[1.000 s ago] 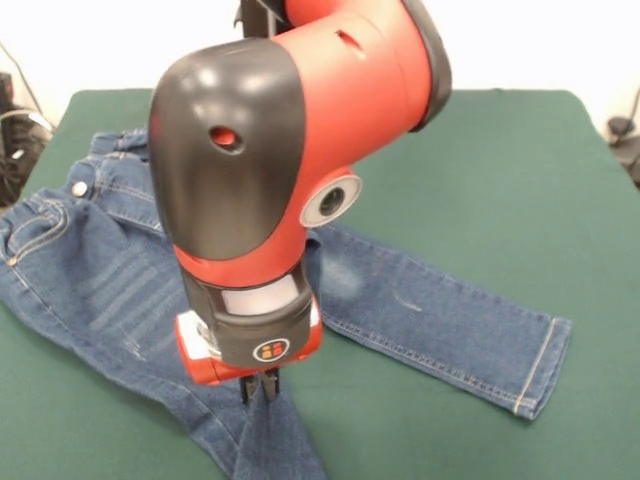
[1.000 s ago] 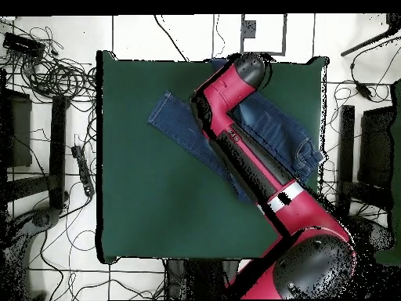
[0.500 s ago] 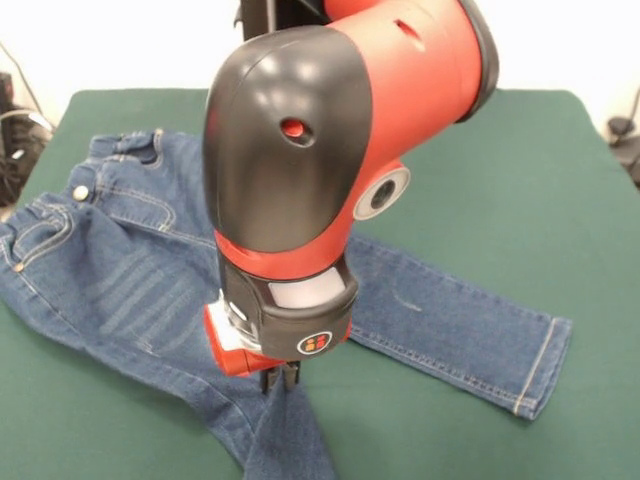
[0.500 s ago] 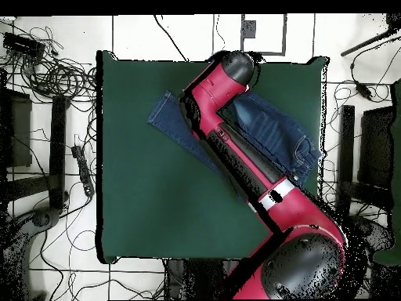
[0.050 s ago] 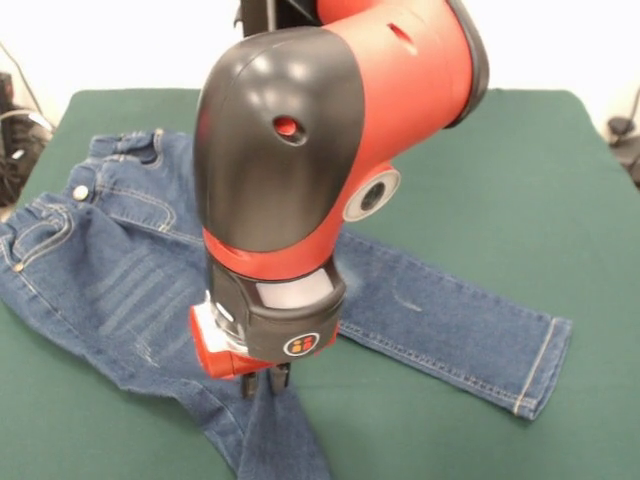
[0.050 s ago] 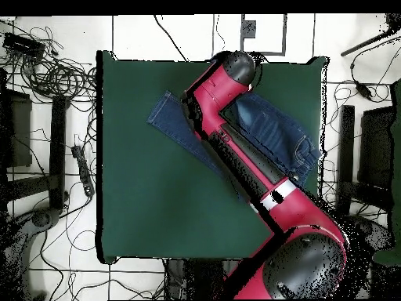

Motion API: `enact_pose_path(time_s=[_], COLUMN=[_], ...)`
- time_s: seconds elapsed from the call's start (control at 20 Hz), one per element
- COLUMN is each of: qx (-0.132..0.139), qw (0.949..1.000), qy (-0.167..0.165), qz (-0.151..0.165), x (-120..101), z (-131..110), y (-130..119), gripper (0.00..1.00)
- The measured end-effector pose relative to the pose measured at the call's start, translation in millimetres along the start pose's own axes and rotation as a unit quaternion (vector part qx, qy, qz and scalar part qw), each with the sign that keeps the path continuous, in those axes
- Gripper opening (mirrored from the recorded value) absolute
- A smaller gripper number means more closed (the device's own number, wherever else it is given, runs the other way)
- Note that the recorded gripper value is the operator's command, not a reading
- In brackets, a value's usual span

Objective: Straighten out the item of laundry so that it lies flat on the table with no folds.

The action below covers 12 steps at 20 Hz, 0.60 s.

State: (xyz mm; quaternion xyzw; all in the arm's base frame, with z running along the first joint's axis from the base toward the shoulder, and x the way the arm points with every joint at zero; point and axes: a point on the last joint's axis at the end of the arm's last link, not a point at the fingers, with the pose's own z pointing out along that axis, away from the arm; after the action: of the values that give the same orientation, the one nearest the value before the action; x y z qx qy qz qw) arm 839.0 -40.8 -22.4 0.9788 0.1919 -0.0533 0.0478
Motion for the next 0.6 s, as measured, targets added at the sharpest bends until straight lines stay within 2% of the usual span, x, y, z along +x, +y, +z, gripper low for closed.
enact_pose_path(time_s=[0.35, 0.6], qx=[0.001, 0.001], qw=[1.0, 1.0], qy=[-0.001, -0.001], qz=[0.009, 0.01], x=[-6.5, -7.1], z=[1.8, 2.3], y=[13.8, 14.8], gripper=[1.0, 1.0])
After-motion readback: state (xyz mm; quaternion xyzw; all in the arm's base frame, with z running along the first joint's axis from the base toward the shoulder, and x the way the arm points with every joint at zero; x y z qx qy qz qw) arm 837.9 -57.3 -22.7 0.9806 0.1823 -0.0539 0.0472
